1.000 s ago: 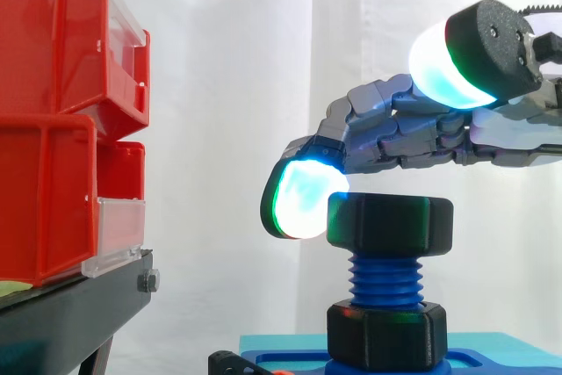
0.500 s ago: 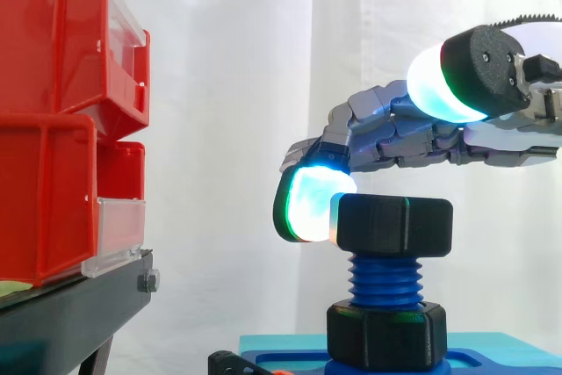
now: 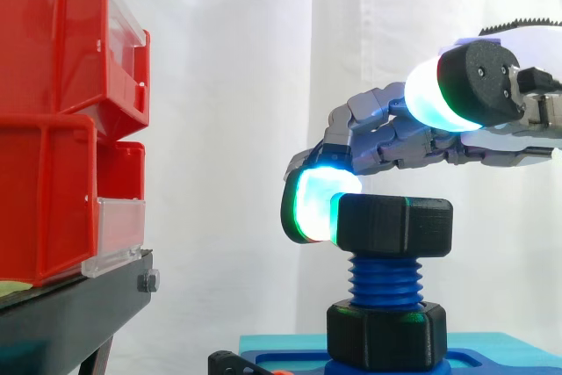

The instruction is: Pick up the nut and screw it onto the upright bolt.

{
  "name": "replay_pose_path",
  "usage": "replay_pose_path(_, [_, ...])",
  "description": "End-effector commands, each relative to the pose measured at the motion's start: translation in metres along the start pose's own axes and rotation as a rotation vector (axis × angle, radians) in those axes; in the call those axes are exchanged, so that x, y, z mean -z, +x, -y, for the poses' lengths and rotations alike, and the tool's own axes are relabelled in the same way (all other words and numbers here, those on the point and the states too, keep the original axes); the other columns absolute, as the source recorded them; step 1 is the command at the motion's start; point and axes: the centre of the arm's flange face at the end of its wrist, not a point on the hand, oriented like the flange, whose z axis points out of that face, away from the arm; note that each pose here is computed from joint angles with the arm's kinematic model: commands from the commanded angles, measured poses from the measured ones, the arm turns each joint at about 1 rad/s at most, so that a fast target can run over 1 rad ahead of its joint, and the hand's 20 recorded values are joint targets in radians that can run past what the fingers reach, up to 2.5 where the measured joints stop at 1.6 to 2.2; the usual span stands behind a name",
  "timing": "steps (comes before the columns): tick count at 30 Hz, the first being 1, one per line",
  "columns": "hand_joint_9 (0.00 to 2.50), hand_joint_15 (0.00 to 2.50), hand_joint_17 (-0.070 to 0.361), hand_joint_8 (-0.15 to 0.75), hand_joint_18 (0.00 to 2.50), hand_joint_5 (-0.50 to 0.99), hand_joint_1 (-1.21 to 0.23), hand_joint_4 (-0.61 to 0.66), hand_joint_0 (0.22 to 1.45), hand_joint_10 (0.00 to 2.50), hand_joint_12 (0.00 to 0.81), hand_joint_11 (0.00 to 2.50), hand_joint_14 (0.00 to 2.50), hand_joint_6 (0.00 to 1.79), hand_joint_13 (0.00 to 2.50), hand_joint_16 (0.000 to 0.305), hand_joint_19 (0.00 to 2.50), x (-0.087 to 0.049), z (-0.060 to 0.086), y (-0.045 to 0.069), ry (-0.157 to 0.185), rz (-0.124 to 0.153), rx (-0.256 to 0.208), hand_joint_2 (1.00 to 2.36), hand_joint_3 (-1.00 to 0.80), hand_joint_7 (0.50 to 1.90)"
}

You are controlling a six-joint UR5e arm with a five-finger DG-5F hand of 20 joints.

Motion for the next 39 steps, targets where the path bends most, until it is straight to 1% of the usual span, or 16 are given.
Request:
replay_pose_path(1, [0.39, 0.00, 0.129, 0.306, 0.17, -0.12, -0.21, 0.29, 0.50, 0.00, 0.367, 0.00, 0.00, 0.50, 0.26, 0.057, 0.00, 0.000, 0.001, 0.000, 0.001, 0.001, 0.000, 1.00, -0.50, 1.03])
replay_pose_path(9, [0.57, 0.00, 0.123, 0.313, 0.32, -0.09, -0.28, 0.31, 0.50, 0.00, 0.341, 0.00, 0.00, 0.50, 0.41, 0.055, 0.00, 0.000, 0.002, -0.001, 0.001, 0.004, 0.000, 1.00, -0.50, 1.07])
replay_pose_path(14, [0.75, 0.00, 0.115, 0.318, 0.45, -0.05, -0.32, 0.33, 0.51, 0.00, 0.319, 0.00, 0.00, 0.50, 0.53, 0.051, 0.03, 0.001, 0.003, -0.001, 0.004, 0.000, -0.001, 1.00, -0.50, 1.13])
replay_pose_path(16, [0.78, 0.00, 0.112, 0.314, 0.49, -0.04, -0.34, 0.32, 0.51, 0.00, 0.307, 0.00, 0.00, 0.50, 0.57, 0.050, 0.04, 0.001, 0.006, -0.002, 0.009, 0.000, -0.001, 1.00, -0.50, 1.14])
replay_pose_path(17, [0.83, 0.00, 0.110, 0.316, 0.51, -0.03, -0.34, 0.29, 0.52, 0.00, 0.302, 0.00, 0.00, 0.50, 0.58, 0.049, 0.05, 0.001, 0.006, -0.002, 0.008, 0.001, -0.001, 1.00, -0.50, 1.18])
replay_pose_path(20, [0.86, 0.00, 0.108, 0.313, 0.53, -0.02, -0.33, 0.27, 0.52, 0.00, 0.299, 0.00, 0.00, 0.50, 0.61, 0.048, 0.07, 0.001, 0.007, -0.004, 0.002, 0.001, 0.003, 1.00, -0.50, 1.20])
replay_pose_path(21, [0.85, 0.00, 0.109, 0.311, 0.53, -0.03, -0.32, 0.28, 0.51, 0.00, 0.301, 0.00, 0.00, 0.50, 0.61, 0.048, 0.06, 0.001, 0.007, -0.004, 0.000, 0.001, 0.003, 1.00, -0.50, 1.16])
replay_pose_path(22, [0.82, 0.00, 0.109, 0.304, 0.53, -0.05, -0.30, 0.30, 0.51, 0.00, 0.303, 0.00, 0.00, 0.50, 0.59, 0.049, 0.06, 0.000, 0.007, -0.006, -0.002, 0.003, 0.004, 1.00, -0.50, 1.08])
replay_pose_path(23, [0.81, 0.00, 0.111, 0.305, 0.51, -0.05, -0.29, 0.31, 0.50, 0.00, 0.306, 0.00, 0.00, 0.50, 0.58, 0.049, 0.05, -0.001, 0.006, -0.007, -0.007, 0.005, 0.004, 1.00, -0.50, 1.07])
replay_pose_path(25, [0.81, 0.00, 0.112, 0.304, 0.50, -0.05, -0.28, 0.32, 0.50, 0.00, 0.307, 0.00, 0.00, 0.50, 0.58, 0.050, 0.06, -0.004, 0.007, -0.014, -0.015, 0.011, 0.009, 1.00, -0.50, 1.06])
replay_pose_path(27, [0.81, 0.00, 0.113, 0.303, 0.49, -0.05, -0.26, 0.31, 0.50, 0.00, 0.310, 0.00, 0.00, 0.50, 0.57, 0.050, 0.06, -0.005, 0.006, -0.015, -0.018, 0.010, 0.010, 1.00, -0.50, 1.06])
replay_pose_path(28, [0.80, 0.00, 0.114, 0.303, 0.49, -0.05, -0.25, 0.30, 0.50, 0.00, 0.311, 0.00, 0.00, 0.50, 0.57, 0.051, 0.06, -0.008, 0.007, -0.024, -0.026, 0.010, 0.023, 1.00, -0.50, 1.06])
replay_pose_path(30, [0.79, 0.00, 0.116, 0.305, 0.47, -0.06, -0.24, 0.30, 0.49, 0.00, 0.318, 0.00, 0.00, 0.50, 0.55, 0.052, 0.06, -0.008, 0.008, -0.027, -0.027, 0.004, 0.042, 1.00, -0.50, 1.03])
replay_pose_path(35, [0.60, 0.00, 0.130, 0.283, 0.37, -0.15, -0.20, 0.24, 0.47, 0.00, 0.352, 0.00, 0.00, 0.50, 0.43, 0.058, 0.03, -0.008, 0.010, -0.030, -0.034, 0.005, 0.061, 1.00, -0.50, 0.78])
replay_pose_path(37, [0.55, 0.00, 0.133, 0.278, 0.33, -0.17, -0.19, 0.21, 0.47, 0.00, 0.353, 0.00, 0.00, 0.50, 0.39, 0.059, 0.00, -0.008, 0.011, -0.029, -0.036, 0.003, 0.061, 1.00, -0.50, 0.71])
replay_pose_path(39, [0.51, 0.00, 0.134, 0.268, 0.29, -0.18, -0.19, 0.20, 0.47, 0.00, 0.355, 0.00, 0.00, 0.50, 0.35, 0.060, 0.00, -0.008, 0.012, -0.030, -0.040, 0.007, 0.063, 1.00, -0.50, 0.67])
